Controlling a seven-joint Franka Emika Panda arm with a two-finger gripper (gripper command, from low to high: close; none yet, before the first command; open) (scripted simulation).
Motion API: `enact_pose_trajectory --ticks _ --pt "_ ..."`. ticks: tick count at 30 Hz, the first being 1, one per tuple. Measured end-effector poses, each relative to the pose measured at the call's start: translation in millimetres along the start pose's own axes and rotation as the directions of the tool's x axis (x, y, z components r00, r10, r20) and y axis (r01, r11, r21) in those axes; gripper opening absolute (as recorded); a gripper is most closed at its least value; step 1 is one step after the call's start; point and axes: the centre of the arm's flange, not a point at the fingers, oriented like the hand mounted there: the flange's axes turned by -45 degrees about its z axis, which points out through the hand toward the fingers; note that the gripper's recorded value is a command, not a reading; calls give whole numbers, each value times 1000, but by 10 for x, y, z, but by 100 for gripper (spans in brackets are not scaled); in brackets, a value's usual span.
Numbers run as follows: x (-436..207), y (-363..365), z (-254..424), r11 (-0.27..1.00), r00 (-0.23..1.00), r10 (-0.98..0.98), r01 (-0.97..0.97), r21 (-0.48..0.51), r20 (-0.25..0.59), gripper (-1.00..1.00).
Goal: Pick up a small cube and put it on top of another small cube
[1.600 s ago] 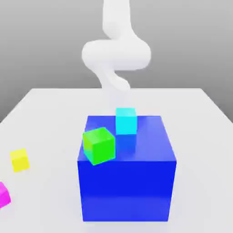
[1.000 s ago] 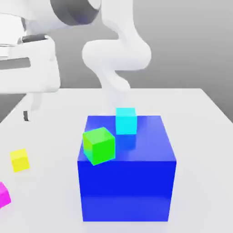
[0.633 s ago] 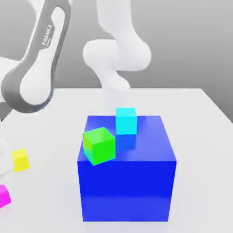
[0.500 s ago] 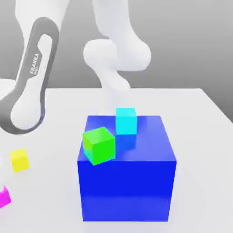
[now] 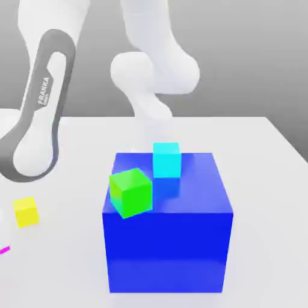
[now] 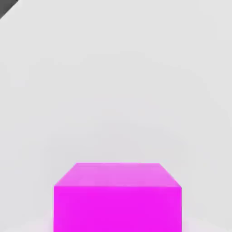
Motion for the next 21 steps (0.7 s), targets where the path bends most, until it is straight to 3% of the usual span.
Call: enact_pose_trajectory --ticks 8,16,21 --pt "-514 -1431 -988 953 955 -296 293 73 32 -100" --pt "-1395 -2165 -2027 864 863 -504 504 -7 19 -100" --pt "-1605 -2250 -1695 841 842 -540 540 -43 13 -100"
